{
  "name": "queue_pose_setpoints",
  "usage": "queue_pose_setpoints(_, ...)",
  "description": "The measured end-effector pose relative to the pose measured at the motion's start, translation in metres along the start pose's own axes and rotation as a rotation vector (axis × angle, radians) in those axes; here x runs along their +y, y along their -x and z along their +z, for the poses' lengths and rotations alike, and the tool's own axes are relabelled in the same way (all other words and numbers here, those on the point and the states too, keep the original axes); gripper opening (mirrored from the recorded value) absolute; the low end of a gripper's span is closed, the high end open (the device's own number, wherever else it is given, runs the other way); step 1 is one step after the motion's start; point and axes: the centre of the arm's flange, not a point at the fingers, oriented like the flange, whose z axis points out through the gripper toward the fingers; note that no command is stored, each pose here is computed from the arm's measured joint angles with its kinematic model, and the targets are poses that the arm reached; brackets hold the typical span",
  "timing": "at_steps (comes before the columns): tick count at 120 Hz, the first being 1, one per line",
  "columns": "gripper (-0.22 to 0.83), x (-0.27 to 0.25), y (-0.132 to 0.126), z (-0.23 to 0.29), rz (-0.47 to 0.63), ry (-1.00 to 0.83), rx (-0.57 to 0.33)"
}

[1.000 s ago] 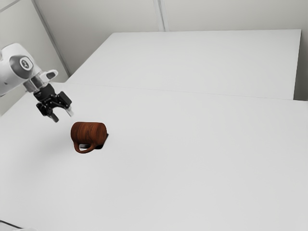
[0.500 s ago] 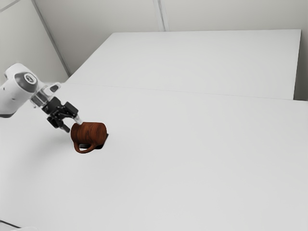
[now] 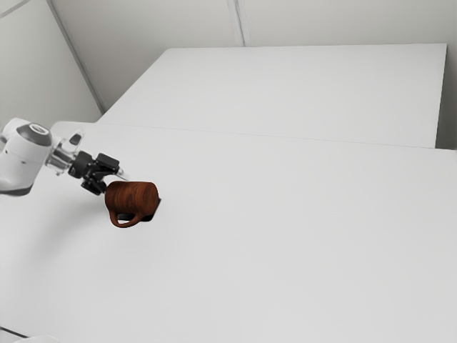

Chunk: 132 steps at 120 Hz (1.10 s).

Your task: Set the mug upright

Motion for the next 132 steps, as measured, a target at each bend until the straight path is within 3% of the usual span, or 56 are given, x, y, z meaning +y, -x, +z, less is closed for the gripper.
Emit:
queue_pose_setpoints(19, 0.55, -0.004, 0.002, 0.005, 0.023, 0.053, 0.030)
queue_pose_setpoints(48, 0.15, -0.004, 0.002, 0.008, 0.072, 0.085, 0.056)
queue_pose_setpoints(67, -0.01, 0.009, -0.002, 0.007, 0.124, 0.078, 0.064)
queue_pose_setpoints(93, -0.12, 0.041, 0.006, -0.001, 0.189, 0.055, 0.072)
queue_pose_setpoints(132, -0.13, 0.127, 0.012, -0.017, 0.357, -0.064, 0.061)
